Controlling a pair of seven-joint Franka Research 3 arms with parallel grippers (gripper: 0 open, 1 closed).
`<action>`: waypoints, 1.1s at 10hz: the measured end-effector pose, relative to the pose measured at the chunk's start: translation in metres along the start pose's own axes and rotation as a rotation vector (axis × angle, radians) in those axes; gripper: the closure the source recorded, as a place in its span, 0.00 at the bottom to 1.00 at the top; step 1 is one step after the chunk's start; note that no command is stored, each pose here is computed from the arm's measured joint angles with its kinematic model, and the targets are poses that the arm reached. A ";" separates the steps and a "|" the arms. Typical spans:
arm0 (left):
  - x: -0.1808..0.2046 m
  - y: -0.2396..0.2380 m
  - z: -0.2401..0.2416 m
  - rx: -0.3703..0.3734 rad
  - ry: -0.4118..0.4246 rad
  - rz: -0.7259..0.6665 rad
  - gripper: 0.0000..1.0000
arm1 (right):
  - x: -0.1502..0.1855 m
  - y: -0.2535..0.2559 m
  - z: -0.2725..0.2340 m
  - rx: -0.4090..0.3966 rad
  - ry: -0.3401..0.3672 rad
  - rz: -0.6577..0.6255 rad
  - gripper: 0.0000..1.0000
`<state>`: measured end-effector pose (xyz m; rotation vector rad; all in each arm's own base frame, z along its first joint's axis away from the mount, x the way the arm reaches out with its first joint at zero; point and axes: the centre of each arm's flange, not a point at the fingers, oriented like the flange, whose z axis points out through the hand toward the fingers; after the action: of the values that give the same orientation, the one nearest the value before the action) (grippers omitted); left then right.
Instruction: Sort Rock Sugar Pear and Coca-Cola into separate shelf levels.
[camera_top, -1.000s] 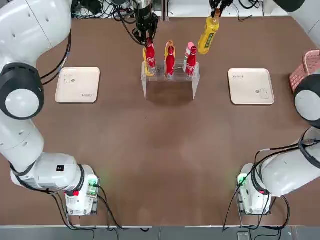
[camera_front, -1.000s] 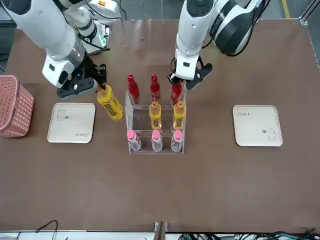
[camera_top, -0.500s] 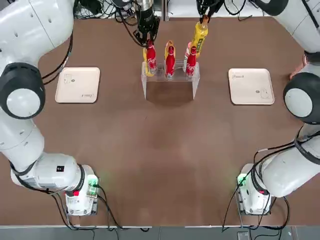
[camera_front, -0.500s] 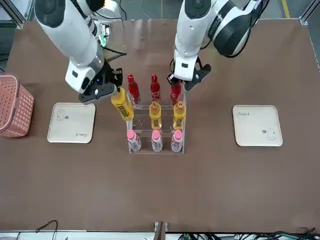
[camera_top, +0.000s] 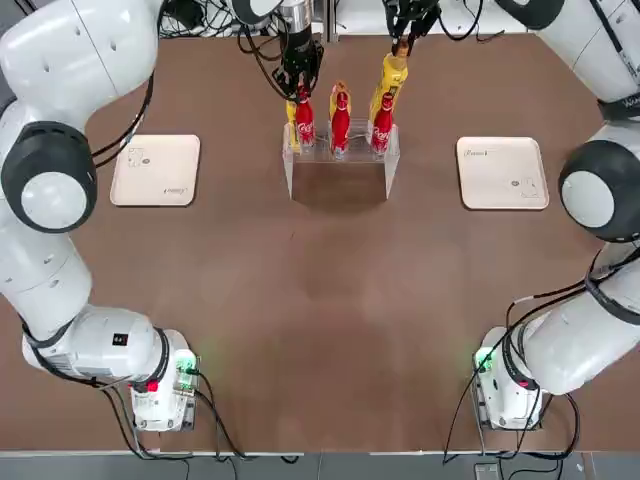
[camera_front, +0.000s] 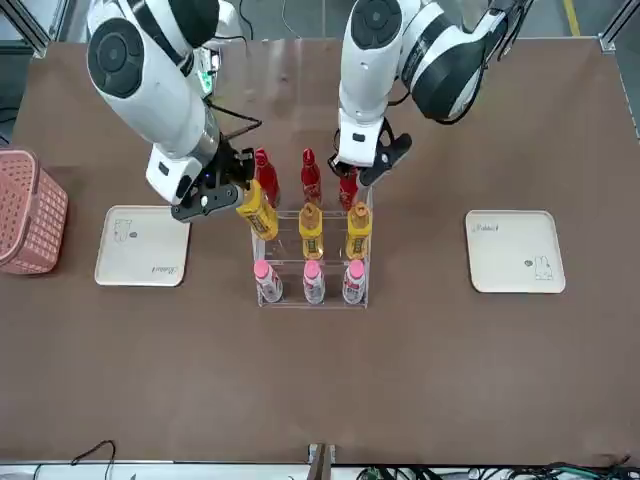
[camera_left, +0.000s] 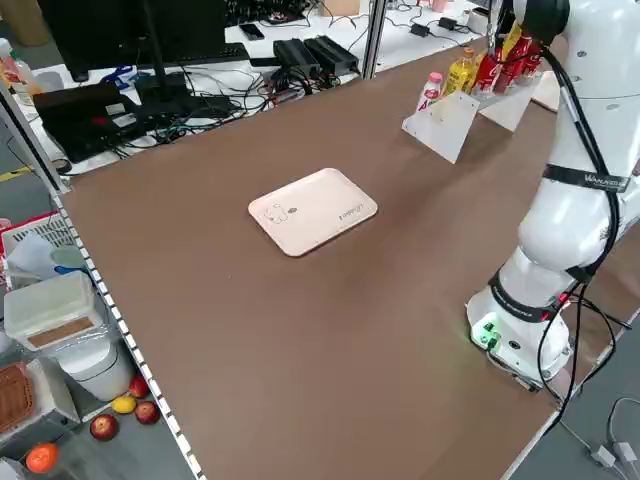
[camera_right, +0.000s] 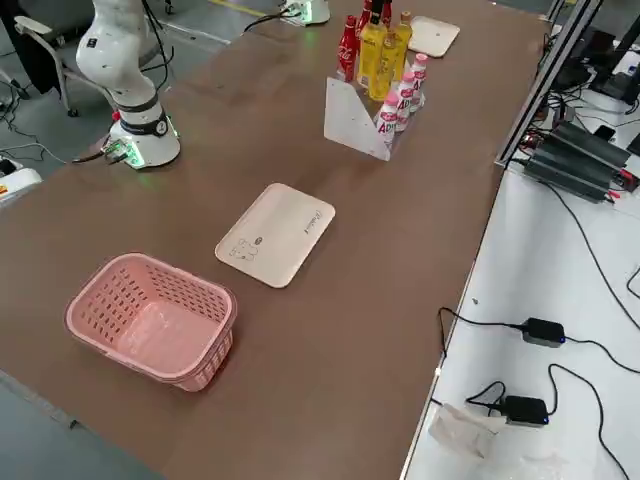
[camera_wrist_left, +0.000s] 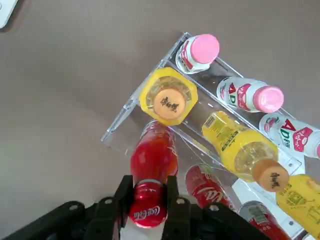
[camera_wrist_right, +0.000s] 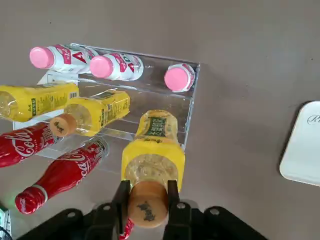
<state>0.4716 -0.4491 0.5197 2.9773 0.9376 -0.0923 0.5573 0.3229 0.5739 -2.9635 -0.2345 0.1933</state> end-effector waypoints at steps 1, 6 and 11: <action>0.001 0.000 0.000 0.000 0.000 -0.001 0.66 | 0.003 0.001 0.006 -0.002 -0.008 0.007 0.66; 0.016 -0.002 -0.021 -0.038 0.007 -0.026 0.14 | 0.013 0.003 0.023 -0.008 -0.028 0.032 0.66; 0.058 -0.041 -0.105 -0.068 0.028 -0.070 0.00 | 0.035 0.004 0.056 0.000 -0.023 0.061 0.66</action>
<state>0.5009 -0.3781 0.6210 2.8917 1.0273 -0.0194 0.5843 0.3333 0.5147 -2.9716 -0.1466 0.2349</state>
